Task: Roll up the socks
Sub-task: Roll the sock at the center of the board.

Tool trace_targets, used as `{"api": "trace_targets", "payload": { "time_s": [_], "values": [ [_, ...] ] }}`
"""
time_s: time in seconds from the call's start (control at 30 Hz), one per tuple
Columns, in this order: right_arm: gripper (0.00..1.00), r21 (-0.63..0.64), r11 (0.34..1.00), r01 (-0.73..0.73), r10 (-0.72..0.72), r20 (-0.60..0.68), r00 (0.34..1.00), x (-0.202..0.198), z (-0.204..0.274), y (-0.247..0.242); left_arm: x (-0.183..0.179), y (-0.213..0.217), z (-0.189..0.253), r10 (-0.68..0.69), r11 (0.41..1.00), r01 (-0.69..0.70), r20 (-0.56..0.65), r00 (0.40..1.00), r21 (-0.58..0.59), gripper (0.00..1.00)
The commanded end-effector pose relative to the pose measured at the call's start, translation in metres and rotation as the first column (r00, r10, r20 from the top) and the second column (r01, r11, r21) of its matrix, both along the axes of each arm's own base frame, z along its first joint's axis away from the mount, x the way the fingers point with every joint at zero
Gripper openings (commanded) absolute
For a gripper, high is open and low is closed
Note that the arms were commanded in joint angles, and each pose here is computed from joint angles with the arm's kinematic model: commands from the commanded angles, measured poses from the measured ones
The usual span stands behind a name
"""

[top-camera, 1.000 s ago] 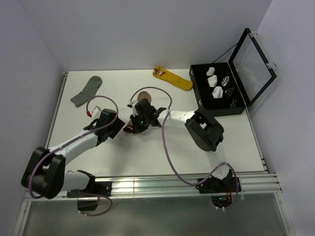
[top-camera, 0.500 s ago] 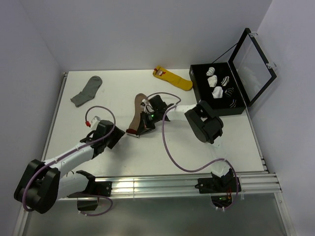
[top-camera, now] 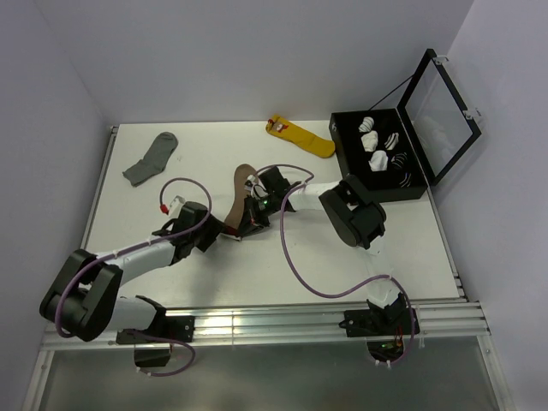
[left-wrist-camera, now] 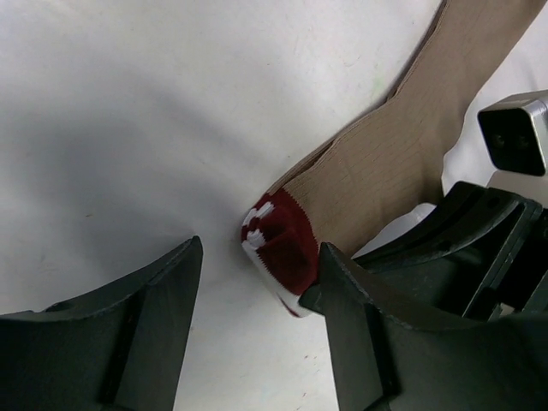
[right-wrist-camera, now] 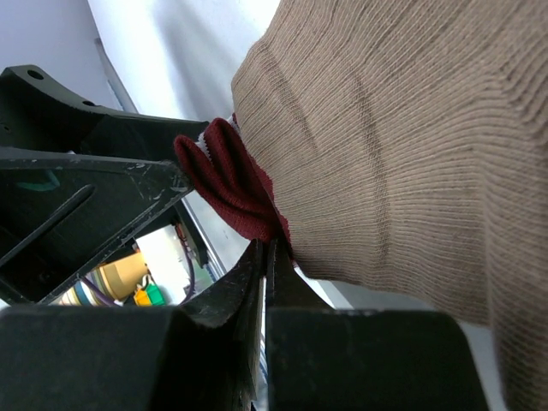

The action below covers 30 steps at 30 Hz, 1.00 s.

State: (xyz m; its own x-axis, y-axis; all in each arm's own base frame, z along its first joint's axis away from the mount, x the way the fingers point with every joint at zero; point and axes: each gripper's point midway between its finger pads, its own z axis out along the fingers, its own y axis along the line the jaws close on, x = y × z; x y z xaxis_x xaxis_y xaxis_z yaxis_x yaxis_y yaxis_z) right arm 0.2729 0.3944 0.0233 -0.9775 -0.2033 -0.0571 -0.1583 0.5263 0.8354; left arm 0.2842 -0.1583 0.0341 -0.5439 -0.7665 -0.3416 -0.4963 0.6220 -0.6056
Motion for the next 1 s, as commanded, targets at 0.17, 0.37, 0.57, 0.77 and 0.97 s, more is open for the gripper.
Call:
{"api": "trace_targets", "payload": {
  "time_s": [0.17, 0.37, 0.57, 0.77, 0.97],
  "values": [
    [0.0, -0.067, 0.997, 0.035, -0.037, -0.031, 0.999, 0.0, -0.029, -0.011, -0.001, -0.006, -0.009, 0.024, 1.0, -0.024, -0.062, 0.998, 0.0, 0.56],
    [0.0, -0.049, 0.997, 0.054, -0.056, -0.048, 0.997, 0.002, -0.029, -0.012, -0.008, -0.003, -0.012, 0.036, 0.999, -0.035, -0.068, 0.997, 0.008, 0.56],
    [0.0, -0.045, 0.997, 0.057, -0.059, -0.051, 0.997, 0.002, -0.03, -0.012, -0.006, 0.003, 0.003, 0.073, 0.996, -0.071, 0.041, 0.996, -0.044, 0.72],
    [0.0, -0.036, 0.998, 0.056, -0.058, -0.058, 0.997, 0.0, -0.03, -0.011, -0.007, 0.002, 0.004, 0.064, 0.996, -0.059, 0.074, 0.995, -0.069, 0.67],
    [0.0, -0.036, 0.998, 0.06, -0.063, -0.076, 0.995, -0.001, -0.03, -0.011, -0.008, 0.0, -0.008, 0.062, 0.995, -0.055, 0.077, 0.995, -0.085, 0.54]
  ]
}}
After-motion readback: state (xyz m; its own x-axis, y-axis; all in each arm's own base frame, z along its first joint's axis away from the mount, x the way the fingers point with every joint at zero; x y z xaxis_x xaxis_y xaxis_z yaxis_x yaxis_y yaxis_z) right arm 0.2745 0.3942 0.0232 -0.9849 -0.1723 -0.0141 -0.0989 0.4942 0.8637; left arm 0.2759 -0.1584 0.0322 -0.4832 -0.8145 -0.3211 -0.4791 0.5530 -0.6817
